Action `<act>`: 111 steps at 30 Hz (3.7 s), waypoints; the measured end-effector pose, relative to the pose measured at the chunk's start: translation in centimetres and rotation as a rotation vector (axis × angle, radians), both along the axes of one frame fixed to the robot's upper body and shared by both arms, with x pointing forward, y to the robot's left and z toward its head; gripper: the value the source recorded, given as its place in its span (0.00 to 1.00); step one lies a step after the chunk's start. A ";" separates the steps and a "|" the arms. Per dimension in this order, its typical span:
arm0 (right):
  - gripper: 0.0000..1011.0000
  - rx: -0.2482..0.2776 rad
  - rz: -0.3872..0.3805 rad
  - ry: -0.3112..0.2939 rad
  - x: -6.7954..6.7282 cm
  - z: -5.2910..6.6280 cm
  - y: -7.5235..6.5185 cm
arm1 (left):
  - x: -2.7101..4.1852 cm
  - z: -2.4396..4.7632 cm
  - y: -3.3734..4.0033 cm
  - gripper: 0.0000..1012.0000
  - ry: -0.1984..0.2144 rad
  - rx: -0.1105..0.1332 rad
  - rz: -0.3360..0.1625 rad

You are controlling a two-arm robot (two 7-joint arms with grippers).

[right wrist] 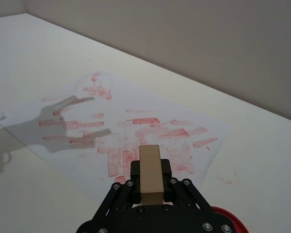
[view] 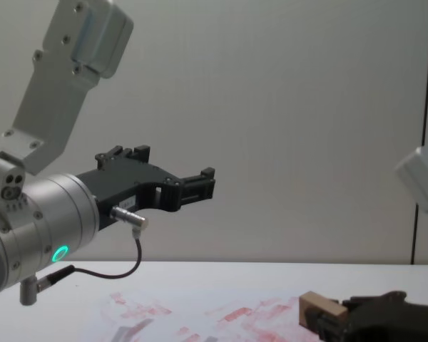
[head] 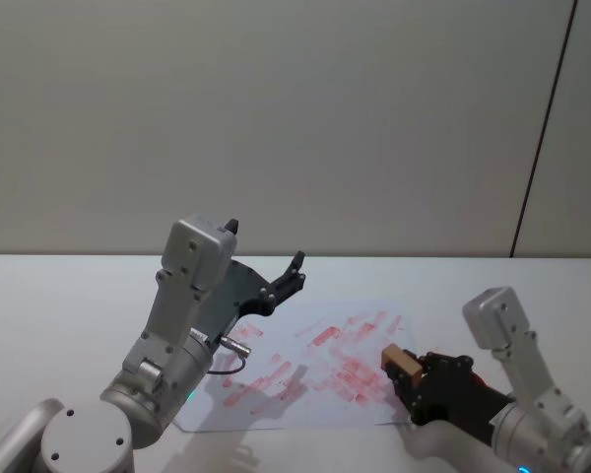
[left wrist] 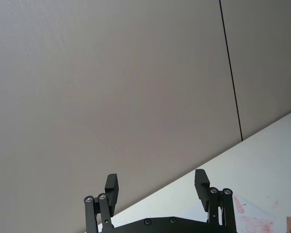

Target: Use the one hand to pick up the stamp and affix it onto the A4 paper.

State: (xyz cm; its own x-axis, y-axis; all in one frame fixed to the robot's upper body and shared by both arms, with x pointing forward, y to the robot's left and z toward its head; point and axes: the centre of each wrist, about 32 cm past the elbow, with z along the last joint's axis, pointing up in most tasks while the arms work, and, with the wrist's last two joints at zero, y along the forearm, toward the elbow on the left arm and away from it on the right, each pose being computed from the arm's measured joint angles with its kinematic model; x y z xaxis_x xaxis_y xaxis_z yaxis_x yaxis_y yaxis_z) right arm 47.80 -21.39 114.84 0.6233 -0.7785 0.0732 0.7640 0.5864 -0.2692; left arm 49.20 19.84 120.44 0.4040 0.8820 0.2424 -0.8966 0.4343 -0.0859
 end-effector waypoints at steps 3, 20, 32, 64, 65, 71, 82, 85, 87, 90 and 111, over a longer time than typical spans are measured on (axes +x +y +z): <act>0.22 -0.006 0.013 0.012 0.0 -0.4 0.3 | 0.00 0.00 0.00 0.99 0.000 0.000 0.000; 0.22 -0.028 0.017 0.063 0.1 -2.0 0.5 | 0.00 0.00 0.00 0.99 0.000 0.000 0.000; 0.22 -0.048 0.027 0.082 0.4 -2.5 0.4 | 0.00 0.00 0.00 0.99 0.000 0.000 0.000; 0.22 0.058 -0.053 -0.042 -0.1 0.5 -1.3 | 0.00 0.00 0.00 0.99 0.000 0.000 0.000; 0.22 0.059 -0.056 -0.045 -0.1 0.5 -1.4 | 0.00 0.00 0.00 0.99 0.000 0.000 0.000; 0.22 0.051 -0.072 -0.052 -0.6 0.7 -2.3 | 0.00 0.00 0.00 0.99 0.000 0.000 0.000; 0.22 0.011 -0.087 -0.027 -1.5 0.3 -3.8 | 0.00 0.00 0.00 0.99 0.000 0.000 0.000; 0.22 0.003 -0.091 -0.021 -1.6 0.1 -4.1 | 0.00 0.00 0.00 0.99 0.000 0.000 0.000; 0.22 -0.005 -0.095 -0.014 -1.7 -0.1 -4.3 | 0.00 0.00 0.00 0.99 0.000 0.000 0.000; 0.22 -0.011 -0.099 -0.007 -1.7 -0.3 -4.5 | 0.00 0.00 0.00 0.99 0.000 0.000 0.000; 0.43 -0.034 -0.128 0.046 -1.4 -1.7 -5.4 | 0.00 0.00 0.00 0.99 0.000 0.000 0.000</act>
